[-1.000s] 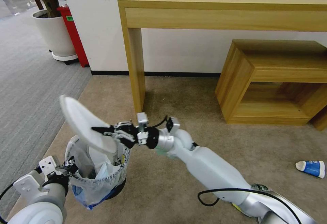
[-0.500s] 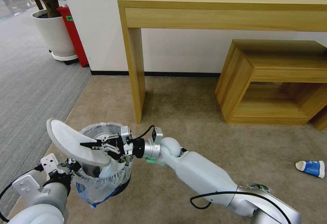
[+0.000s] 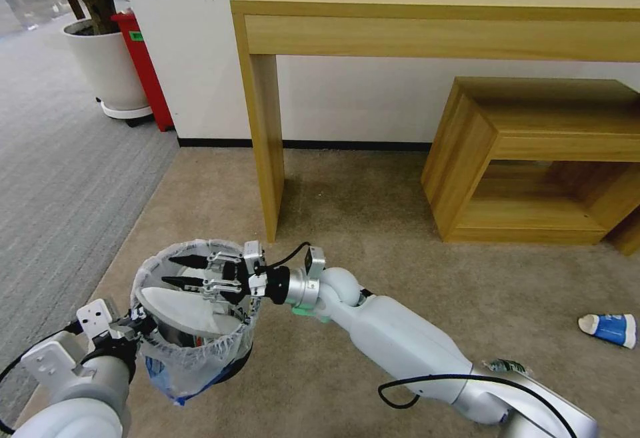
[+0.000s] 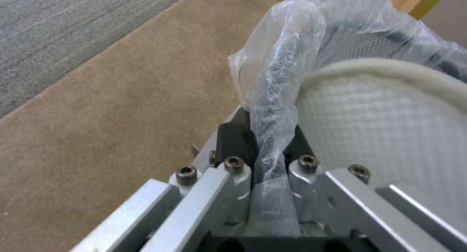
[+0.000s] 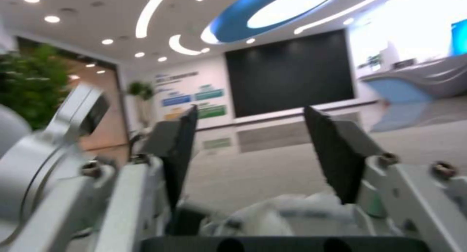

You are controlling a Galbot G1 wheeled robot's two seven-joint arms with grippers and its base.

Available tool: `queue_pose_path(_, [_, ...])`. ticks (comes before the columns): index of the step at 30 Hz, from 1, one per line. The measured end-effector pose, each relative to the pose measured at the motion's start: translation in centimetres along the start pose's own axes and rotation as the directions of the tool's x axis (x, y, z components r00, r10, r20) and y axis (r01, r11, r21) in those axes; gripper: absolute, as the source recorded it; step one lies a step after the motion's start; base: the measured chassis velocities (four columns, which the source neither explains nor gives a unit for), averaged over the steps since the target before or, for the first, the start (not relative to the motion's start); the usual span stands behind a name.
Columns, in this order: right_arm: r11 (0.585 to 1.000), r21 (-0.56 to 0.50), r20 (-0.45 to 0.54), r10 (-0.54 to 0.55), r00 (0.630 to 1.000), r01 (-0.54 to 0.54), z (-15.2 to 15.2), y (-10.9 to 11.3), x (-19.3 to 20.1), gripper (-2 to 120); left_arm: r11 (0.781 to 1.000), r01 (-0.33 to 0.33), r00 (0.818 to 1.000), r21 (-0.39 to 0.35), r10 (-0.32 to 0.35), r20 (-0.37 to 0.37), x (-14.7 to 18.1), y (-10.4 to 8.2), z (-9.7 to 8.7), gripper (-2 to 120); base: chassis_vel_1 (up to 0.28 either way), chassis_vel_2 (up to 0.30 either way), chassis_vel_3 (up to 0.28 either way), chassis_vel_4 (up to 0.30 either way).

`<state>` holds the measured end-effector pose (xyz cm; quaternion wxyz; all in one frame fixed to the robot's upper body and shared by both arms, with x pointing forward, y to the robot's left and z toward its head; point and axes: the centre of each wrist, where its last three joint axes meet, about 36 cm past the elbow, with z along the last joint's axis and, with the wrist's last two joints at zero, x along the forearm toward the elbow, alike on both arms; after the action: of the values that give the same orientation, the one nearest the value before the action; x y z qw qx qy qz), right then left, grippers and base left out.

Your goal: Pick up the trash bin and place the garbage on the floor into it.

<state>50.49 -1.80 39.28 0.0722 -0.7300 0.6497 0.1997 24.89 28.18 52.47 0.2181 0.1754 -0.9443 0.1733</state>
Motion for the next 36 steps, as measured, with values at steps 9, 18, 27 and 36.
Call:
queue_pose_path(9, [0.958,0.126,0.110,0.244,0.963,-0.257,-6.2,1.0,3.7,96,1.000,0.022,1.000,-0.007,-0.022,-0.004,-1.3,1.3,-0.4,3,0.000,0.000,0.000,0.000])
queue_pose_path(18, [0.710,0.419,0.186,0.544,0.818,-0.567,-14.3,8.2,16.5,100,1.000,0.007,1.000,0.010,-0.007,0.001,-2.1,1.9,-1.1,3,0.000,0.000,0.000,0.000])
queue_pose_path(27, [0.255,0.512,0.359,0.804,0.474,-0.820,-16.3,16.7,23.0,100,1.000,-0.006,1.000,0.030,0.006,0.014,-1.8,1.6,-0.8,3,0.000,0.000,0.000,0.000])
queue_pose_path(36, [-0.037,0.414,0.510,0.837,0.198,-0.910,-15.5,22.9,24.3,100,1.000,-0.004,0.996,0.011,0.003,0.093,-1.6,1.4,-0.7,3,0.000,0.000,0.000,0.000])
